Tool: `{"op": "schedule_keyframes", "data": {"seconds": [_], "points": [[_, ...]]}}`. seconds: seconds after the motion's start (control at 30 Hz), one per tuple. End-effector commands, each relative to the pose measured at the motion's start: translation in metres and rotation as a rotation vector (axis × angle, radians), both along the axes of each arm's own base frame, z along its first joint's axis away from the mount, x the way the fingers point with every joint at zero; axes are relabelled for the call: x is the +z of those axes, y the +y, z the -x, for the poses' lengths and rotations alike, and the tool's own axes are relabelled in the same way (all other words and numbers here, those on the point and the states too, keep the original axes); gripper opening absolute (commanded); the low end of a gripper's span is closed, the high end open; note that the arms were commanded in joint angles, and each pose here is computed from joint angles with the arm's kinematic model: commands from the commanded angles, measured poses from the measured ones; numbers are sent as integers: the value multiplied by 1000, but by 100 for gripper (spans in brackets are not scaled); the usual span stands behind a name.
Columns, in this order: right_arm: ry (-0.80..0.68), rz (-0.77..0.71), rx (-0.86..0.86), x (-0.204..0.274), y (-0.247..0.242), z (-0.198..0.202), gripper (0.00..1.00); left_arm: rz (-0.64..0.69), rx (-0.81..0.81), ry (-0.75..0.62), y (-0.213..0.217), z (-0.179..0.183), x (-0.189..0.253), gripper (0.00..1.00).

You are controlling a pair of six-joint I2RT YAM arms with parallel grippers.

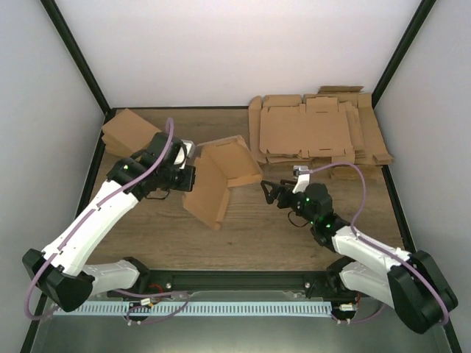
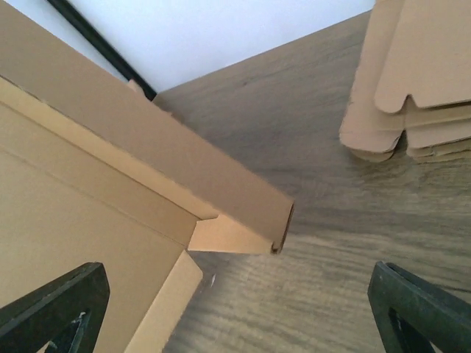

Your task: Fold the paper box

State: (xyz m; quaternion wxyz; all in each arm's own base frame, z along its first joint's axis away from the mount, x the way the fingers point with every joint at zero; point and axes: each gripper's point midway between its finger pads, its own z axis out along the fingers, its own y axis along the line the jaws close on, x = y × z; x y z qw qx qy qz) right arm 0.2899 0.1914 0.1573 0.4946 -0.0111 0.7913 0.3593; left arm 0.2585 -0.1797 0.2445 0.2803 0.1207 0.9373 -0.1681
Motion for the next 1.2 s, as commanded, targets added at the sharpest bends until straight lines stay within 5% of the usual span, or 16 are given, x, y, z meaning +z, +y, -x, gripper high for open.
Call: {"op": "schedule_keyframes", "data": {"seconds": [0.0, 0.53, 1.17], "points": [[48, 47, 109, 0, 11, 18, 100, -156, 23, 58, 23, 10, -5, 4], [86, 105, 113, 39, 13, 2, 96, -459, -5, 68, 12, 14, -30, 4], [38, 101, 172, 74, 19, 2, 92, -403, -63, 53, -6, 11, -45, 6]]}}
